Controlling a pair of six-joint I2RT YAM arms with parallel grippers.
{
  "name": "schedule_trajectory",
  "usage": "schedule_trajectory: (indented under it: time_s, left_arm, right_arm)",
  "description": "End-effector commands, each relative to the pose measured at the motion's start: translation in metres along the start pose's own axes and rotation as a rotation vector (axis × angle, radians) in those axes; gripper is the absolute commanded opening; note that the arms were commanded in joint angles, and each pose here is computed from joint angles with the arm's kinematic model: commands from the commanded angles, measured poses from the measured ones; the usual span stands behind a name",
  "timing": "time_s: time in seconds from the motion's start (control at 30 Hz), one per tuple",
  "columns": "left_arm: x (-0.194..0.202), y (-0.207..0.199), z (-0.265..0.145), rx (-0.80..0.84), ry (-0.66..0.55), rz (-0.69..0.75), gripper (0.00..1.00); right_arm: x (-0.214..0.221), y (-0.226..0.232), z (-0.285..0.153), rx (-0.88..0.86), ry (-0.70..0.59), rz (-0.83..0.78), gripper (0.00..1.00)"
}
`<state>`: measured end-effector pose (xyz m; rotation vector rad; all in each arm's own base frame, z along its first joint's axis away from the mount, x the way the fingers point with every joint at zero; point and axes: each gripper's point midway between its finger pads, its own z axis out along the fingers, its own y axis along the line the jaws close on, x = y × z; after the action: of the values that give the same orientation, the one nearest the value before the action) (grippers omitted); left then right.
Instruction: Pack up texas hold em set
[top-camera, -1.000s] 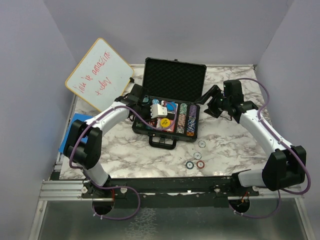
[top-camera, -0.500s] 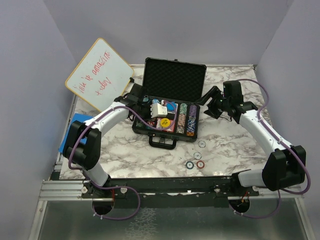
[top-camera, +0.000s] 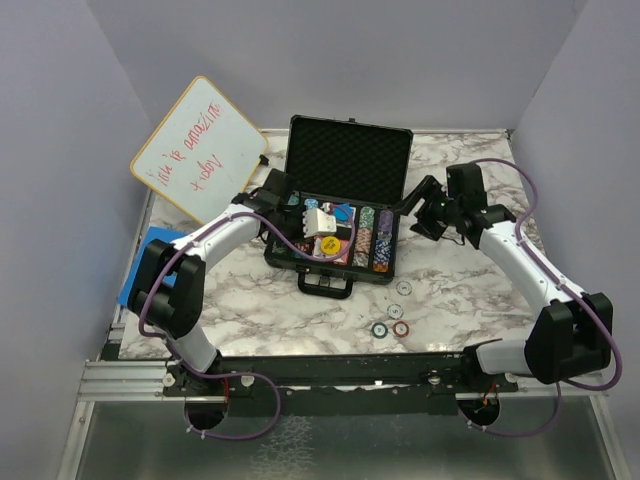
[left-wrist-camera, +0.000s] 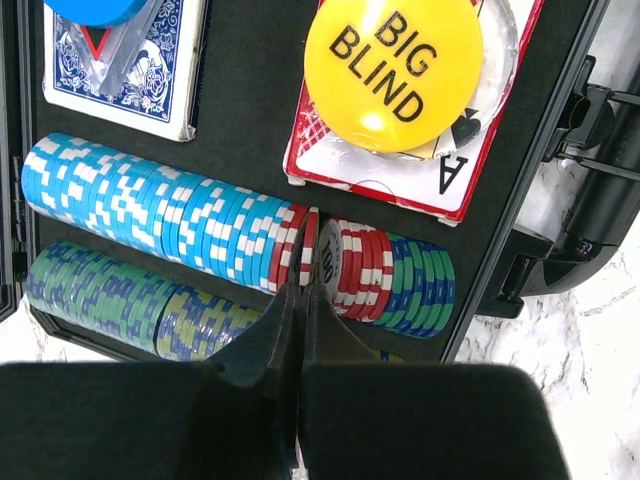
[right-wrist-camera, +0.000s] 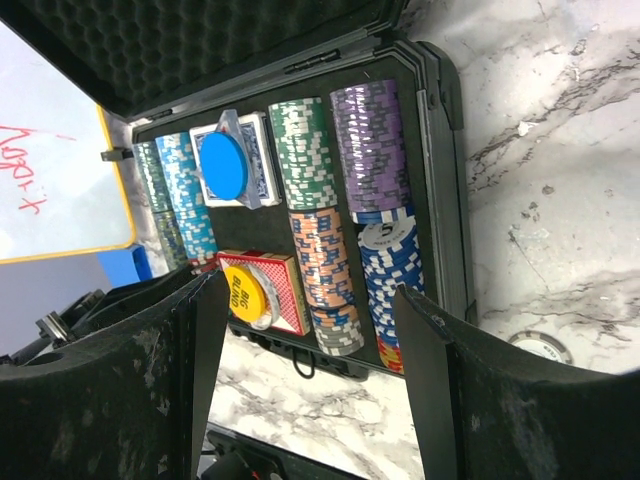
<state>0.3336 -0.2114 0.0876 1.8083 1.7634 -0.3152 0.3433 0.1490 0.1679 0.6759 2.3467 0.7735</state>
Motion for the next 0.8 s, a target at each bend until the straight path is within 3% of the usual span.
schedule_trajectory:
  time_s: [0.0, 0.1, 0.23, 0.47, 0.63, 0.77]
  left_arm:
    - [0.000, -0.003, 0.003, 0.009, 0.026, 0.009, 0.07]
    - [-0.009, 0.005, -0.010, -0.031, 0.008, 0.021, 0.20]
    - [-0.023, 0.010, -0.029, -0.073, -0.025, 0.029, 0.29]
    - [-0.044, 0.006, -0.059, -0.115, -0.112, -0.004, 0.33]
    - [-0.071, 0.028, -0.083, -0.298, -0.255, -0.168, 0.38]
    - [-0.079, 0.062, -0.117, -0.578, -0.385, -0.380, 0.57]
  right_arm:
    - [0.002, -0.015, -0.011, 0.053, -0.009, -0.054, 0.73]
    - [0.005, -0.024, -0.016, 0.103, 0.011, -0.101, 0.73]
    - [0.009, -0.041, -0.022, 0.175, 0.045, -0.185, 0.76]
    - [0.029, -0.076, -0.031, 0.273, 0.110, -0.252, 0.83]
    - [0.057, -0.100, -0.036, 0.337, 0.165, -0.275, 0.85]
    - [0.077, -0.114, -0.036, 0.372, 0.189, -0.283, 0.85]
